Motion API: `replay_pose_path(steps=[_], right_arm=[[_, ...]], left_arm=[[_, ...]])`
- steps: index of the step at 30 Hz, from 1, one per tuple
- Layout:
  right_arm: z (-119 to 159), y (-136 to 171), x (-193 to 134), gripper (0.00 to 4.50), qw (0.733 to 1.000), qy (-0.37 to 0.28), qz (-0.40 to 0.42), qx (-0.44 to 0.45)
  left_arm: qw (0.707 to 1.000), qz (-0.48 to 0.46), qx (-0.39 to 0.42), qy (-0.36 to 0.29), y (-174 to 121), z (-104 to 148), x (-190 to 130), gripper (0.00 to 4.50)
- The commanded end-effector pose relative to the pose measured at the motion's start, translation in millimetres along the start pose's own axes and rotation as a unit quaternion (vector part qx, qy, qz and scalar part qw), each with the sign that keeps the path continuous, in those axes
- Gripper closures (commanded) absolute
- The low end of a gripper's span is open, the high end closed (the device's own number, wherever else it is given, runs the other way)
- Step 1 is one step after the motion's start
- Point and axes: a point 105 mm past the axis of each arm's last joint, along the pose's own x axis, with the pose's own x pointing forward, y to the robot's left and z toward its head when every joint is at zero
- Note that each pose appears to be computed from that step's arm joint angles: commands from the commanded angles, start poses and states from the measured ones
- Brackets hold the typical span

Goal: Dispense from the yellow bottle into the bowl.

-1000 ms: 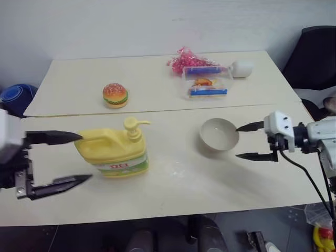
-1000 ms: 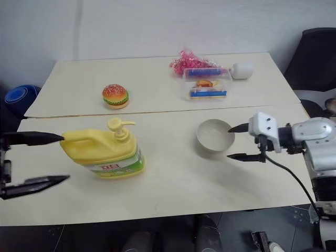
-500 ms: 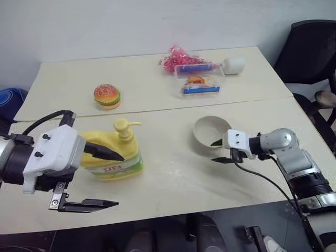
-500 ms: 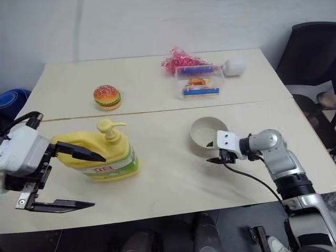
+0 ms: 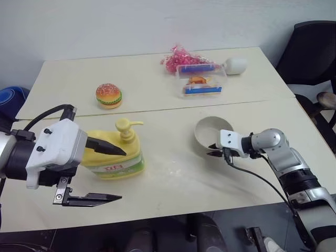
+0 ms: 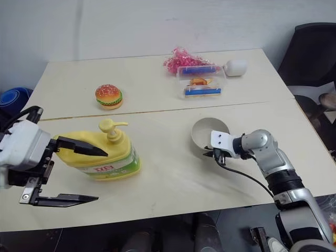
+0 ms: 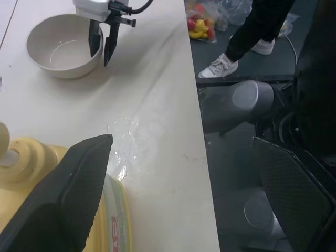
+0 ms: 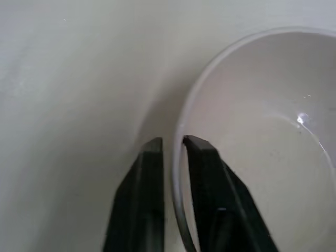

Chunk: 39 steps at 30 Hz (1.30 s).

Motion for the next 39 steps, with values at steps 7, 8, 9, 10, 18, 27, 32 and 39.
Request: replay_pose_path(steps=[7,8,9,10,18,27,32,39], right_arm=[[33.3,-3.6,-2.5,4.48,0.998,-0.044,0.005,-0.043],[44.5,-1.9,-4.2,4.48,0.997,-0.057,0.016,-0.053],[53.8,-0.2,-5.9,4.48,0.996,-0.066,0.025,-0.061],[61.0,1.0,-7.5,4.48,0.995,-0.072,0.032,-0.066],[145.5,9.9,-12.5,4.50,0.971,-0.127,0.115,-0.166],[181.3,10.1,-6.6,4.50,0.946,-0.115,0.179,-0.244],[193.9,9.8,-16.3,4.50,0.936,-0.112,0.205,-0.265],[206.6,14.1,-31.3,4.50,0.923,-0.113,0.243,-0.275]], left_arm=[[0.990,0.111,-0.006,-0.083,33.1,25.9,-33.2,0.00],[0.987,0.131,-0.008,-0.092,39.8,28.4,-41.2,0.00],[0.985,0.145,-0.010,-0.097,44.6,29.9,-47.4,0.00],[0.983,0.154,-0.013,-0.098,48.2,30.3,-52.0,0.00],[0.983,0.152,-0.018,-0.098,69.6,21.6,-61.1,0.80],[0.990,0.087,-0.001,-0.113,74.2,20.3,-36.0,3.59],[0.991,0.074,0.007,-0.108,75.6,16.2,-25.2,4.22],[0.993,0.071,0.021,-0.091,77.4,11.1,-22.9,4.22]])
